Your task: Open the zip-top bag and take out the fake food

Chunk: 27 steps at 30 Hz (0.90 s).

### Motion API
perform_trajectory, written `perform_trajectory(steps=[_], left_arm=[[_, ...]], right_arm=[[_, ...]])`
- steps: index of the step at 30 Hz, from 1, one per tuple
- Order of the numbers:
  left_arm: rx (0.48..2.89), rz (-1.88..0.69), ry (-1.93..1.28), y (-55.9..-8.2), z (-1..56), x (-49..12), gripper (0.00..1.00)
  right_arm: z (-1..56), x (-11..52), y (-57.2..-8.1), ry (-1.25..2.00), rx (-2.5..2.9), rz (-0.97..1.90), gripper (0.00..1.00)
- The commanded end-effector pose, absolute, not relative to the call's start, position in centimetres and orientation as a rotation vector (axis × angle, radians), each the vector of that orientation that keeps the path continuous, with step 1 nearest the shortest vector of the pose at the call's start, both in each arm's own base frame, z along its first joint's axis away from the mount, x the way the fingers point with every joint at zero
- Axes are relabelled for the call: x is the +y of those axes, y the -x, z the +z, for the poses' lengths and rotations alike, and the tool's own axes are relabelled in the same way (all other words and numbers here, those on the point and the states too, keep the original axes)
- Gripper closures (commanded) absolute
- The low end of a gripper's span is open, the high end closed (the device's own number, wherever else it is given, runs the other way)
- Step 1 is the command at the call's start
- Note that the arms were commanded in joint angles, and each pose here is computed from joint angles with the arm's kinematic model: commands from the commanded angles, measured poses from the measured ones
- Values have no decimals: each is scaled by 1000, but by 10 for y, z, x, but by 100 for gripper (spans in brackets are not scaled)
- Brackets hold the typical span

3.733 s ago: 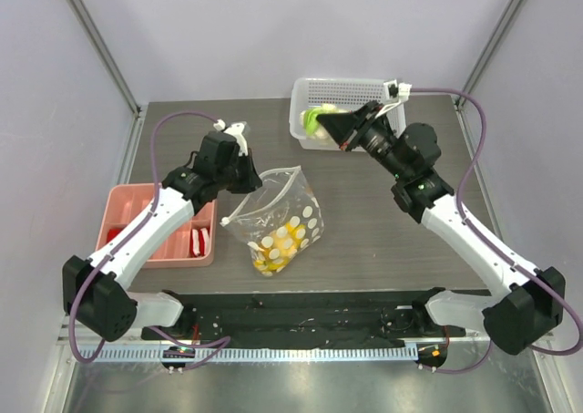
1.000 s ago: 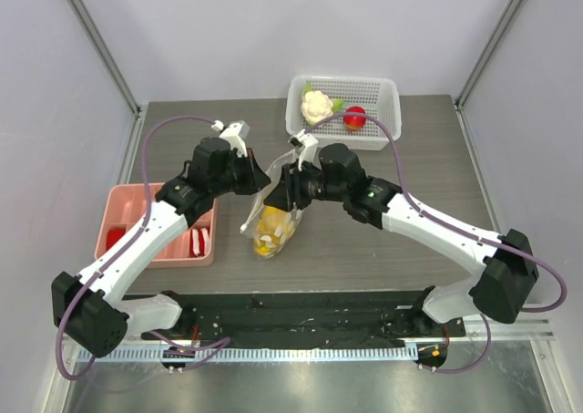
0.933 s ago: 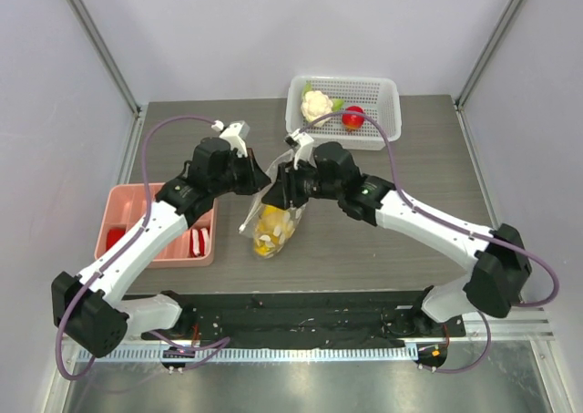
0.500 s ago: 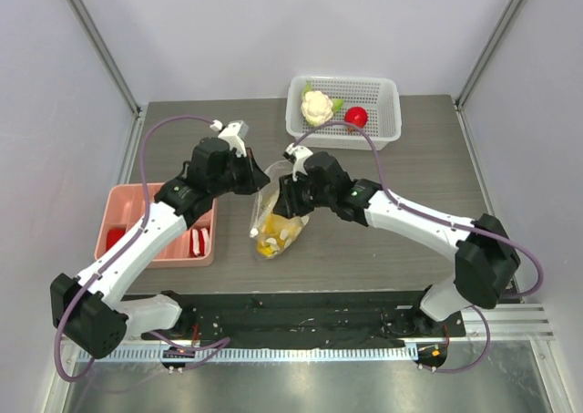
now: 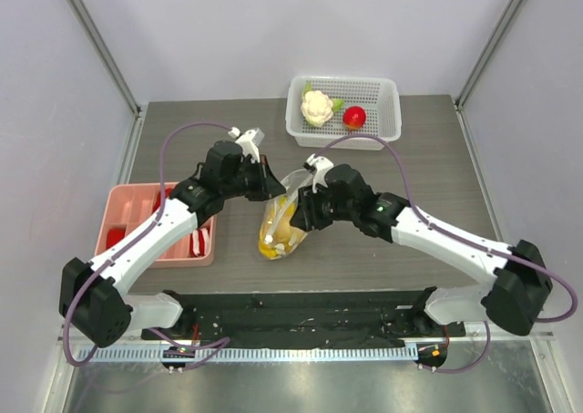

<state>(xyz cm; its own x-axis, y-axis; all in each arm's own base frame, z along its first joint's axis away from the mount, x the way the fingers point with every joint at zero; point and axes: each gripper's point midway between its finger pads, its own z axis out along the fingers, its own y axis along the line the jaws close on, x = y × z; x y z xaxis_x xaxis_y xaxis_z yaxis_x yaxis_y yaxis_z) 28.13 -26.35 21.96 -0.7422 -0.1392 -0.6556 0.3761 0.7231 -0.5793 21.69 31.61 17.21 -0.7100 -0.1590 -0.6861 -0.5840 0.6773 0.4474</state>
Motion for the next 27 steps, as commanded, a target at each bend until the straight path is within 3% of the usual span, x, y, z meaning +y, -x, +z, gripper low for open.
perform_trajectory(steps=[1, 8, 10, 12, 16, 27], left_arm=[[2145, -1047, -192, -279, 237, -275, 100], [2052, -1137, -226, -271, 261, -281, 100], [2034, -1162, -239, -269, 270, -283, 100], [2006, -1165, -254, -267, 278, -282, 99], [1982, -1153, -285, -265, 285, -280, 100], [1941, -1210, -345, -258, 299, -285, 100]], right_arm=[[257, 311, -219, 496, 2037, 968, 57], [281, 310, -247, 479, 1903, 858, 47], [289, 317, -253, 530, 1821, 858, 51], [284, 319, -258, 546, 1791, 834, 65], [297, 322, -260, 640, 1638, 806, 77], [271, 340, -286, 659, 1624, 745, 78]])
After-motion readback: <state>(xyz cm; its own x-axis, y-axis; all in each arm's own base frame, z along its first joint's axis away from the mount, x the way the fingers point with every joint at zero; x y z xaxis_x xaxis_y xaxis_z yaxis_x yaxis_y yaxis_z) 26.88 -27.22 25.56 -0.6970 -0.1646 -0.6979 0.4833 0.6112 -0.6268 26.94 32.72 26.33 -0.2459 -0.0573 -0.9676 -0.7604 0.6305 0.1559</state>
